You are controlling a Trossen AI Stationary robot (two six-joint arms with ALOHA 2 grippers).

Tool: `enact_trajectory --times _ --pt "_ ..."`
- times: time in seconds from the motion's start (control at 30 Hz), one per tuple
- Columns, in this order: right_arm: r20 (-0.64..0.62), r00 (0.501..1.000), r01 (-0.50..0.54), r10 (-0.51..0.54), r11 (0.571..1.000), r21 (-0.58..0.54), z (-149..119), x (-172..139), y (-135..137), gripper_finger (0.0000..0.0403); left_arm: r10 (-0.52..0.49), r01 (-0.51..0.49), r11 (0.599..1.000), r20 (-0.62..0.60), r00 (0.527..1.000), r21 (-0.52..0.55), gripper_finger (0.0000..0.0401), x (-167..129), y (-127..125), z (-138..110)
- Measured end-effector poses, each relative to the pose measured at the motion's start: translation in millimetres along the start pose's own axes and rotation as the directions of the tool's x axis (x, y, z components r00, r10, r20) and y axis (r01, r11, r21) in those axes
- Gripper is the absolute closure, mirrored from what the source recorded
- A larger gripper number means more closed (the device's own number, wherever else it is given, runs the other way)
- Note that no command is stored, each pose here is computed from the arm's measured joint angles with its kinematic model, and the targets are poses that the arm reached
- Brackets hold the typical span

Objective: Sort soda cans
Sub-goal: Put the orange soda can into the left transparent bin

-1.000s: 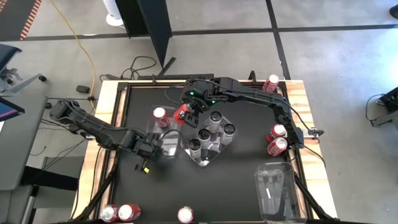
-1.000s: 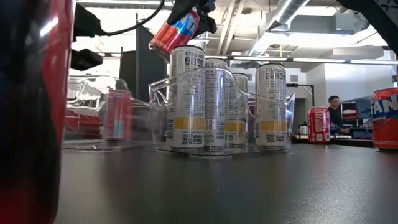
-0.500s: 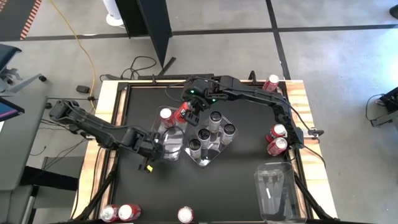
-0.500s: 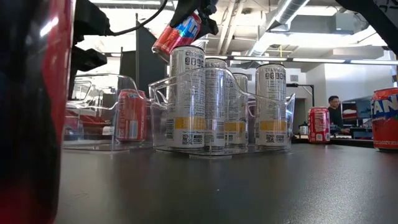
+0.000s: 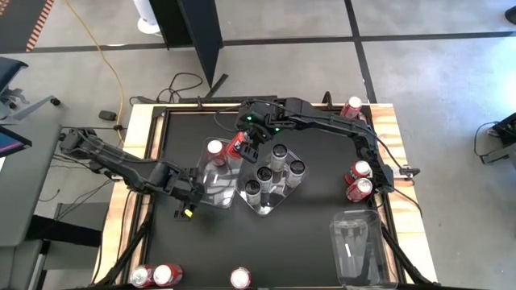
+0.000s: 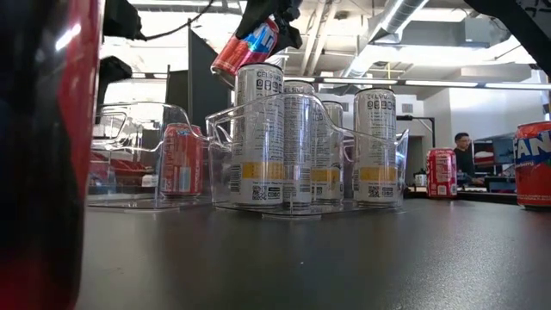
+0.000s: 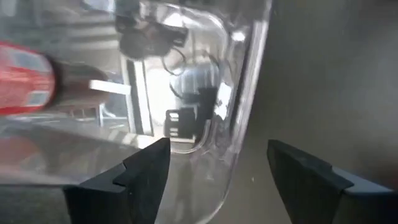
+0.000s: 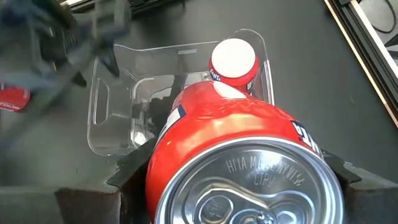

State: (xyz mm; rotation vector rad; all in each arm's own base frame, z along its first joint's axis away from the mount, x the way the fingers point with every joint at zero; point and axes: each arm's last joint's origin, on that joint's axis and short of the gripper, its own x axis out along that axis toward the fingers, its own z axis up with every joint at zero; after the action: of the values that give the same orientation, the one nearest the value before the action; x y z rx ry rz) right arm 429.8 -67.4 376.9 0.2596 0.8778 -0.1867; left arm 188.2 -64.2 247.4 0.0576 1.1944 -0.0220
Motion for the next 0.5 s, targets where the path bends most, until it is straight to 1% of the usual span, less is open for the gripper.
enact_trajectory --times 0.1,0.17,0.33,0.4,0.5 --pt "0.001 1.000 0.001 -0.001 1.000 -0.001 0.2 0.0 -1.0 0.0096 0.012 -0.009 0.999 0.055 0.998 -0.051 0.0137 -16.9 4.5 -8.0" --pt "0.005 1.000 0.000 0.000 1.000 -0.004 0.6 -0.1 -1.1 0.0096 0.026 -0.015 0.995 0.114 0.993 -0.095 0.0139 -29.1 8.6 -13.5" --pt "0.044 0.999 -0.013 0.013 1.000 -0.008 4.5 0.4 -0.5 0.0096 0.077 -0.022 0.980 0.276 0.958 -0.197 0.0139 -57.1 19.3 -27.2" --pt "0.041 0.999 -0.013 0.013 1.000 -0.008 4.2 0.7 -0.5 0.0096 0.088 -0.017 0.975 0.314 0.945 -0.222 0.0140 -64.3 22.3 -32.0" --pt "0.036 0.999 -0.016 0.016 1.000 -0.007 4.8 11.8 -0.8 0.0096 0.109 -0.022 0.970 0.353 0.929 -0.241 0.0140 -71.2 25.6 -36.9"
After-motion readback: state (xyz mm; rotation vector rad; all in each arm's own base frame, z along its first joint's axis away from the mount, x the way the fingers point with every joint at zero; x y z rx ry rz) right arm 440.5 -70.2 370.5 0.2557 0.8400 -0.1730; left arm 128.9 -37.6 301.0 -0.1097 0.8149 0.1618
